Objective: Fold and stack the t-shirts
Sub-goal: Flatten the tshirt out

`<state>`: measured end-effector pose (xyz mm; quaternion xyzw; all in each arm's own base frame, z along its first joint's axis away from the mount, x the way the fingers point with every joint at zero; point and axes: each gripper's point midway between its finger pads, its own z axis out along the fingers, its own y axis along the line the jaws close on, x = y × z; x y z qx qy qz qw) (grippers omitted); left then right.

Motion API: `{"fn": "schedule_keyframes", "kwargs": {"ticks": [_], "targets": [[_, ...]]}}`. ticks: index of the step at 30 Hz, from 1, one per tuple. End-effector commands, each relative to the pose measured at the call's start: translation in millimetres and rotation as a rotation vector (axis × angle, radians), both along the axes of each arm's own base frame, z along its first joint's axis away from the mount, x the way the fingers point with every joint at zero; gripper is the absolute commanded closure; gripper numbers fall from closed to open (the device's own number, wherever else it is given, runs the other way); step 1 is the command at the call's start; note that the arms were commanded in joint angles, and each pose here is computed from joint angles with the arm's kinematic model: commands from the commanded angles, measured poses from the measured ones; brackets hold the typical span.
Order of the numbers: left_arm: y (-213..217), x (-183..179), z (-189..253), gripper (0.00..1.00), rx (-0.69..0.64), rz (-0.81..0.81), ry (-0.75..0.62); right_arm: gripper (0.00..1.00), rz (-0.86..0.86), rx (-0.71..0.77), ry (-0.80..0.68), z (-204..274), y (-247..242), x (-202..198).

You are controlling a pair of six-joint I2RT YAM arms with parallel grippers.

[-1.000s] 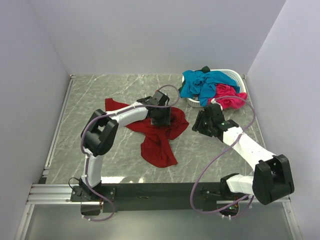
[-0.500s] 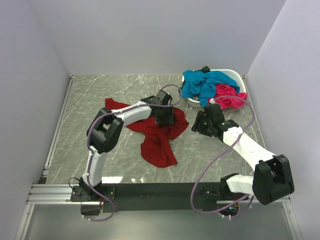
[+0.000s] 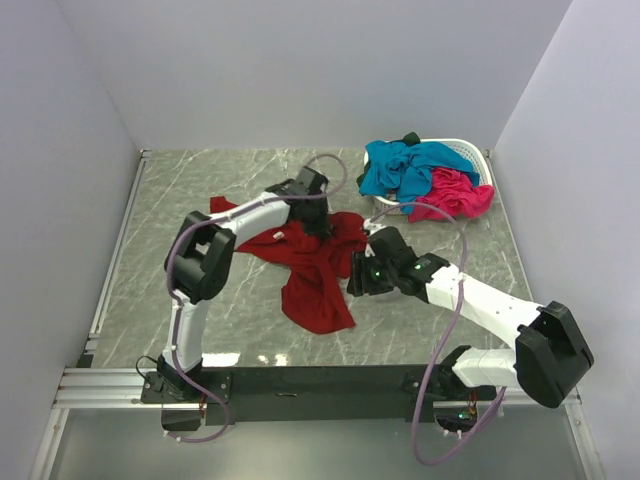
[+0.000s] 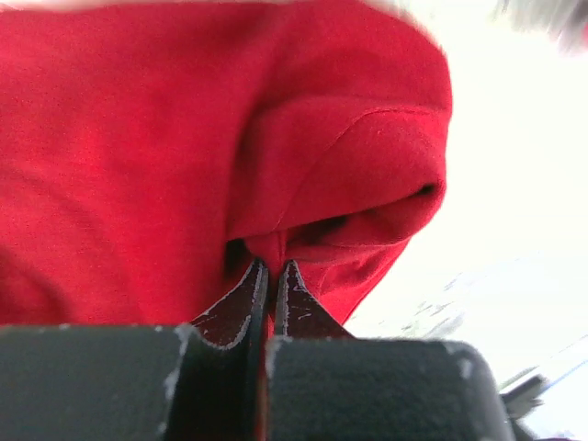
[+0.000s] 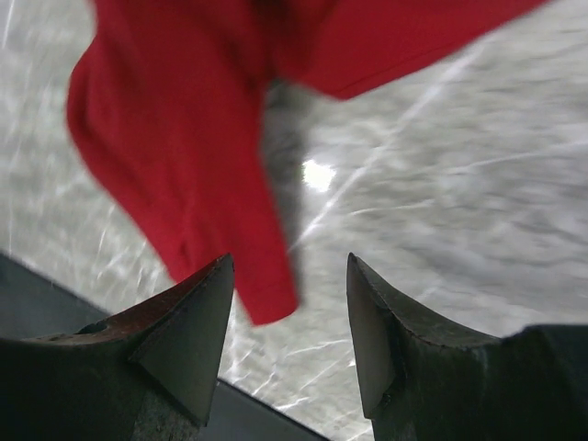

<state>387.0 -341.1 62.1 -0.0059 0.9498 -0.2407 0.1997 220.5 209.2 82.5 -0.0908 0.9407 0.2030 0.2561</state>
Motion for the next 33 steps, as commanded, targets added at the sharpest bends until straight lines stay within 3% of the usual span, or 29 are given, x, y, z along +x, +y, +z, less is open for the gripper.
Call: {"fn": "schedule_keyframes", "kwargs": {"ticks": [1,8,21,33], "targets": [[11.8,36.7,74.9,1.00,-0.150,0.077,-0.107,0.41,0.101,0.022,-0.026,1.3,21.3,-9.2],[24.3,37.7,75.0,1.00,-0.158,0.091,-0.089,0.40,0.246,-0.037,0.000,-14.6,46.2,-29.1],[55.1,46.0,86.8,1.00,-0.158,0.143,-0.098,0.39,0.111,-0.288,-0.034,-39.1,19.6,-0.1],[76.1,48.6,96.4,1.00,-0.157,0.167,-0.116,0.40,0.128,-0.297,0.003,-50.3,4.0,-19.0]]}}
